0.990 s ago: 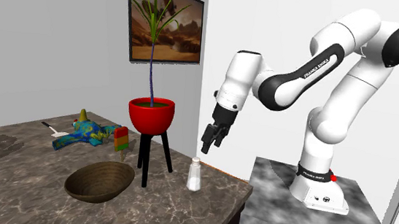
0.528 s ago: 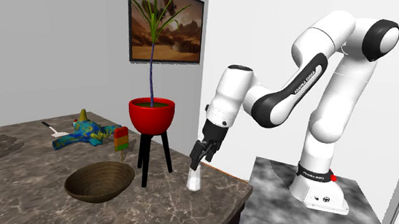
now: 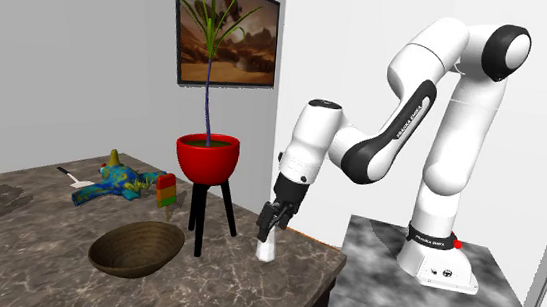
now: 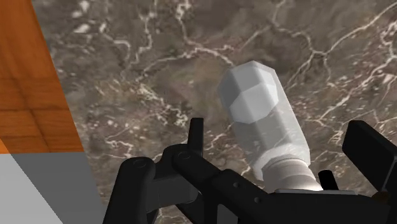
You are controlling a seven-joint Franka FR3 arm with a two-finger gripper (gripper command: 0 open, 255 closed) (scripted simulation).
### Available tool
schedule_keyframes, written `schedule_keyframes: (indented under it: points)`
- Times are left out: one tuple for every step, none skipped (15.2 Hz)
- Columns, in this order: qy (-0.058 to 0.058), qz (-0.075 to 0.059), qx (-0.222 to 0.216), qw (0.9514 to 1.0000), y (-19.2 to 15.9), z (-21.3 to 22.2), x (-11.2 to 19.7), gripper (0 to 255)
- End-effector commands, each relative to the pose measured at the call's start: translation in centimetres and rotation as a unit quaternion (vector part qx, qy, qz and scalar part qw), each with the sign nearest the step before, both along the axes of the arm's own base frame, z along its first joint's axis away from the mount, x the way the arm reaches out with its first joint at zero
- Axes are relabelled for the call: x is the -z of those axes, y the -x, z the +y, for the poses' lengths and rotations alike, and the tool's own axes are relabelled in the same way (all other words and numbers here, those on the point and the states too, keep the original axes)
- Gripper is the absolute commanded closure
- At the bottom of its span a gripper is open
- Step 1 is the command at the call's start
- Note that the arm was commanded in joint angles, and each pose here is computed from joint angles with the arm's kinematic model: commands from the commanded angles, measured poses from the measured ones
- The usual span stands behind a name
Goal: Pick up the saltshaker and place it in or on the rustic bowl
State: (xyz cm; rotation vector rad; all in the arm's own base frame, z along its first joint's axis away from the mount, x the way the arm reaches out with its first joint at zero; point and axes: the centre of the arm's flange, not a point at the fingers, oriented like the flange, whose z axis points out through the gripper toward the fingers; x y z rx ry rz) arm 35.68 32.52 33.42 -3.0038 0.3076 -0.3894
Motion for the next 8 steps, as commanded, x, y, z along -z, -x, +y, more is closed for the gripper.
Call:
schedule_keyframes:
  points:
    - [0.0, 0.0, 0.0, 1.0, 0.0, 0.0, 0.02, 0]
    - [0.0, 0.0, 0.0, 1.0, 0.0, 0.0, 0.02, 0]
    - [0.0, 0.0, 0.0, 1.0, 0.0, 0.0, 0.01, 0]
    - [0.0, 0.0, 0.0, 1.0, 0.0, 0.0, 0.01, 255]
    - [0.0, 0.0, 0.0, 1.0, 0.0, 0.0, 0.01, 255]
    - [0.0, 0.0, 0.0, 1.0, 0.0, 0.0, 0.01, 255]
    - [0.0, 0.0, 0.0, 1.0, 0.0, 0.0, 0.01, 255]
    - [0.0, 0.0, 0.0, 1.0, -0.01, 0.0, 0.01, 255]
